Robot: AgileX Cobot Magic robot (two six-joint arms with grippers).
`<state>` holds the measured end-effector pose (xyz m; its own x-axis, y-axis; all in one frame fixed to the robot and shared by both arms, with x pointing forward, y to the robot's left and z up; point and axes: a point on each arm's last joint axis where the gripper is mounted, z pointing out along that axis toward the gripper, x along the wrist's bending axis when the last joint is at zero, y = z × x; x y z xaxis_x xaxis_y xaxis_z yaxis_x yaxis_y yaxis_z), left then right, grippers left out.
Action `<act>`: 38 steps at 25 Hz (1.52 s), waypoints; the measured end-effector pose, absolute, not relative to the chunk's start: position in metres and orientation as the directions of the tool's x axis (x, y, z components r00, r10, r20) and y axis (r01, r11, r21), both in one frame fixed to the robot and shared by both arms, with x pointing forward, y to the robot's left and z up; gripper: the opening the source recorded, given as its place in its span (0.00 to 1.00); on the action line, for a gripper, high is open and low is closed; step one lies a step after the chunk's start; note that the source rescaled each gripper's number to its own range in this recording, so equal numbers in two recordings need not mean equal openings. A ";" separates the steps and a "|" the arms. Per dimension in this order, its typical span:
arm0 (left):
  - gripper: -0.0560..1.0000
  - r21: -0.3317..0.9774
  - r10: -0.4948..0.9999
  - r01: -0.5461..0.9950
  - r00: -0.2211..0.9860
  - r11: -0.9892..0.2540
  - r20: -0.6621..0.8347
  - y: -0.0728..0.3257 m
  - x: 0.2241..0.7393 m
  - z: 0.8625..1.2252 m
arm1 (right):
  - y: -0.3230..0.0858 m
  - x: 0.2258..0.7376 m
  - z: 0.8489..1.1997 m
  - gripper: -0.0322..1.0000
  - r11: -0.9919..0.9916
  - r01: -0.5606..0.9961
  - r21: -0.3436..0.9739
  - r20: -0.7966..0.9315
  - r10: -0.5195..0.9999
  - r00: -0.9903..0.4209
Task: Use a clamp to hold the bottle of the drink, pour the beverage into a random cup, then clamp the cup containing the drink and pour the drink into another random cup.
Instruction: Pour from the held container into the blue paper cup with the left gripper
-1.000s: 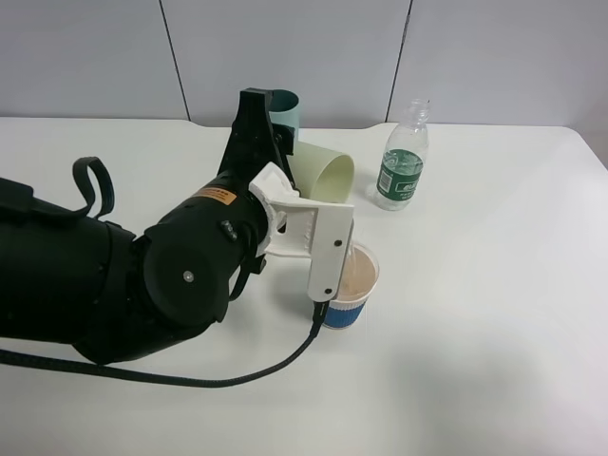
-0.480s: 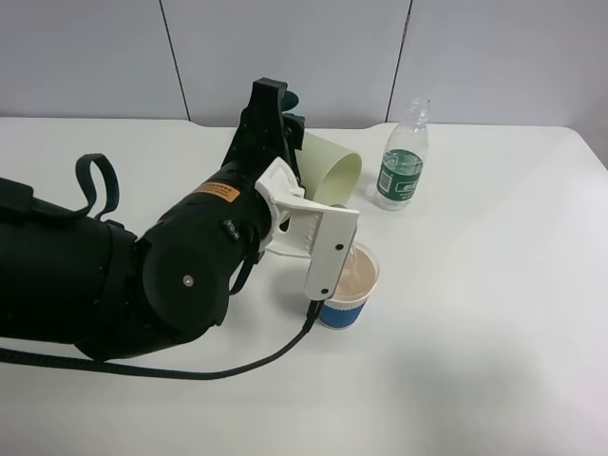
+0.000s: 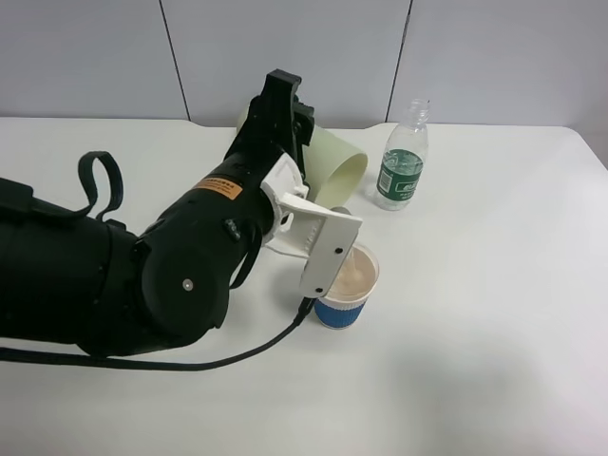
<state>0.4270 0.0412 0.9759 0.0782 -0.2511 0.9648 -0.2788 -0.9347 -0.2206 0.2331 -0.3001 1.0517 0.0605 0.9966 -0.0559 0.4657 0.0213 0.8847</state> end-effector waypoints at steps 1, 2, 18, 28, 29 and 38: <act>0.08 -0.225 -0.253 -0.281 0.066 -0.933 0.965 0.041 0.427 0.977 | -0.300 0.233 1.052 1.00 0.021 0.466 0.885 -0.056 0.997 0.061; 0.08 -0.231 -0.255 -0.283 0.053 -0.931 0.965 0.040 0.427 0.978 | -0.300 0.233 1.052 1.00 0.021 0.466 0.885 -0.056 0.997 0.061; 0.08 -0.371 -0.356 -0.336 -0.108 -0.866 0.928 0.032 0.425 0.987 | -0.300 0.233 1.052 1.00 0.021 0.466 0.885 -0.056 0.997 0.061; 0.08 -0.223 -0.238 -0.346 0.002 -0.911 0.971 0.041 0.422 0.974 | -0.300 0.233 1.052 1.00 0.021 0.466 0.885 -0.056 0.997 0.061; 0.08 -0.176 -0.199 -0.350 0.030 -0.920 0.979 0.043 0.421 0.971 | -0.300 0.233 1.052 1.00 0.021 0.466 0.885 -0.056 0.997 0.061; 0.08 0.457 0.369 -0.265 0.321 -0.849 0.872 0.053 0.419 0.967 | -0.300 0.233 1.052 1.00 0.021 0.466 0.885 -0.056 0.997 0.061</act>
